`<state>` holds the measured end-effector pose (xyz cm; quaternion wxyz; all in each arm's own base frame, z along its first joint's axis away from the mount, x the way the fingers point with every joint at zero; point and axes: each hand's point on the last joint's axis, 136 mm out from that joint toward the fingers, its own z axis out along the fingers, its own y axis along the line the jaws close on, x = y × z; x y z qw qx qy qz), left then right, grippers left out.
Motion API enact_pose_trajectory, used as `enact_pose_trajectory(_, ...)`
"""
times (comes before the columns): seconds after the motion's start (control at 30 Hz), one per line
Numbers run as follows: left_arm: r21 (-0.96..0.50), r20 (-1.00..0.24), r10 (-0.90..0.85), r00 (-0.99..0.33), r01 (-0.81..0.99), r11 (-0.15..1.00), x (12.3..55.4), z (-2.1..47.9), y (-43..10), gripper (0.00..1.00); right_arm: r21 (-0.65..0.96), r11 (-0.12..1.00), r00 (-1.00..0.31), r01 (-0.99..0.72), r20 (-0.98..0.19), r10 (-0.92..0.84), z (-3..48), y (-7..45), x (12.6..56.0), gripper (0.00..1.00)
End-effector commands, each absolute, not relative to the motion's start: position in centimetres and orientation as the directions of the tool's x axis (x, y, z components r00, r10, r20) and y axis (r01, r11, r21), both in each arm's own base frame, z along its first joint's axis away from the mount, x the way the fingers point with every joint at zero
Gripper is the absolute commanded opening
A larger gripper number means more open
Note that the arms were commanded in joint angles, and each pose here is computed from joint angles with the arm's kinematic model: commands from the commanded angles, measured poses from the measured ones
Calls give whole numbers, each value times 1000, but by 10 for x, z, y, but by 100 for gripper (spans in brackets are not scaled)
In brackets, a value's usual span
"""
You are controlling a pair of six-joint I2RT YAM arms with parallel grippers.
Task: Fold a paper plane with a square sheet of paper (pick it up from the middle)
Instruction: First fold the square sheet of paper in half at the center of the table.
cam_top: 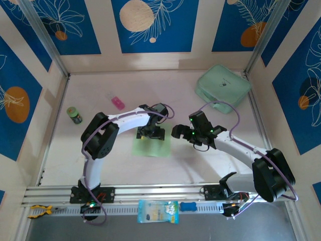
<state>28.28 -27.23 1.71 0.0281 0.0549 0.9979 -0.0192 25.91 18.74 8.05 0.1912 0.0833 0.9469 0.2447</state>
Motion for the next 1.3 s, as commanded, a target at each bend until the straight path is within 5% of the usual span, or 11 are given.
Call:
enact_pose_trajectory(0.0, -28, 4, 107, -994, 107, 994, 267, -7, -271, 91, 495, 866, -906, 67, -334, 261, 91, 188, 262, 99)
enact_pose_trajectory(0.23, -53, -65, 158, -985, 161, 986, 273, 7, -279, 82, 488, 871, -893, 52, -369, 260, 97, 186, 263, 99)
enact_pose_trajectory(0.73, -144, -194, 149, -970, 178, 973, 283, 33, -289, 38, 459, 885, -815, 83, -480, 325, 117, 159, 264, 98)
enact_pose_trajectory(1.27, -531, -291, 149, -945, 289, 797, 283, 101, -356, 37, 519, 851, -738, 76, -545, 398, 137, 141, 273, 97)
